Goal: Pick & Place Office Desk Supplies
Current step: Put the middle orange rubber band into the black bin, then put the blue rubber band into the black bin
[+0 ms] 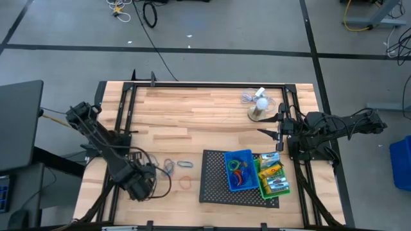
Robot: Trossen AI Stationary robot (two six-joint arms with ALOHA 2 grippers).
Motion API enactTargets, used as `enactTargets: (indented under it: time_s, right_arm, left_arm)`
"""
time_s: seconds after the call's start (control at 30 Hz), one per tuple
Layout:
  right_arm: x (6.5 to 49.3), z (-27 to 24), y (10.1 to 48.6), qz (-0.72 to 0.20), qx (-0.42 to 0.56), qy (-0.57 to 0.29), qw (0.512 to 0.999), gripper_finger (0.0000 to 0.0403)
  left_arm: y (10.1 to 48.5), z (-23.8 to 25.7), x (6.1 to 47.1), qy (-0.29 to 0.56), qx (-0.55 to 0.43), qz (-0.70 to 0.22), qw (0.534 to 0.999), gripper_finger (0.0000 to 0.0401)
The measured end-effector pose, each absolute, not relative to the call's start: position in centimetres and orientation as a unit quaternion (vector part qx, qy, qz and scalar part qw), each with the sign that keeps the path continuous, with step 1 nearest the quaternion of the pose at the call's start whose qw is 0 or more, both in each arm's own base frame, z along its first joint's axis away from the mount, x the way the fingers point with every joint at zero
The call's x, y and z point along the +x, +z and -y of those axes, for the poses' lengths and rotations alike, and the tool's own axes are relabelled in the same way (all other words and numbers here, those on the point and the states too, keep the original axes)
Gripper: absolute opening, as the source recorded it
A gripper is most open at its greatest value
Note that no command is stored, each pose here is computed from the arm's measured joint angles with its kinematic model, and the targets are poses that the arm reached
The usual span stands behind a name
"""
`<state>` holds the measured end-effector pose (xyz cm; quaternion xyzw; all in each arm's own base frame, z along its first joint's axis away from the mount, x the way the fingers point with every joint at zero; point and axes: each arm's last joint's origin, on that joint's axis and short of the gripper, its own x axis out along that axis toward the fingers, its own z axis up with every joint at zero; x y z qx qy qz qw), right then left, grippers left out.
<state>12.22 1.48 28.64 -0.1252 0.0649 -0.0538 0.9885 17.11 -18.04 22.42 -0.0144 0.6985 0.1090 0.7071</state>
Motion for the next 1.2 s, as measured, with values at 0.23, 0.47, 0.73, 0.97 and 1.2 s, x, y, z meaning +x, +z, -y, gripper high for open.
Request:
enactTargets:
  time_s: [0.23,0.47,0.73,0.97,1.2]
  right_arm:
    - [12.2,-1.5,28.6,-0.065,-0.125,-0.052,0.989,0.0160]
    - [12.2,-1.5,28.6,-0.064,-0.121,-0.046,0.989,0.0160]
    - [12.2,-1.5,28.6,-0.065,-0.122,-0.046,0.989,0.0160]
    - [12.2,-1.5,28.6,-0.065,-0.124,-0.046,0.989,0.0160]
    - [12.2,-1.5,28.5,-0.073,-0.123,-0.045,0.989,0.0160]
  left_arm:
    - [19.5,17.5,16.7,0.138,-0.031,-0.684,0.716,0.0023]
    - [19.5,17.6,16.8,0.137,-0.037,-0.679,0.720,0.0143]
    - [20.1,17.4,16.5,0.138,-0.056,-0.673,0.725,0.0261]
    - [22.6,15.6,19.1,0.142,-0.097,-0.532,0.829,0.0256]
    - [20.2,13.0,23.3,0.139,-0.143,-0.513,0.835,0.0252]
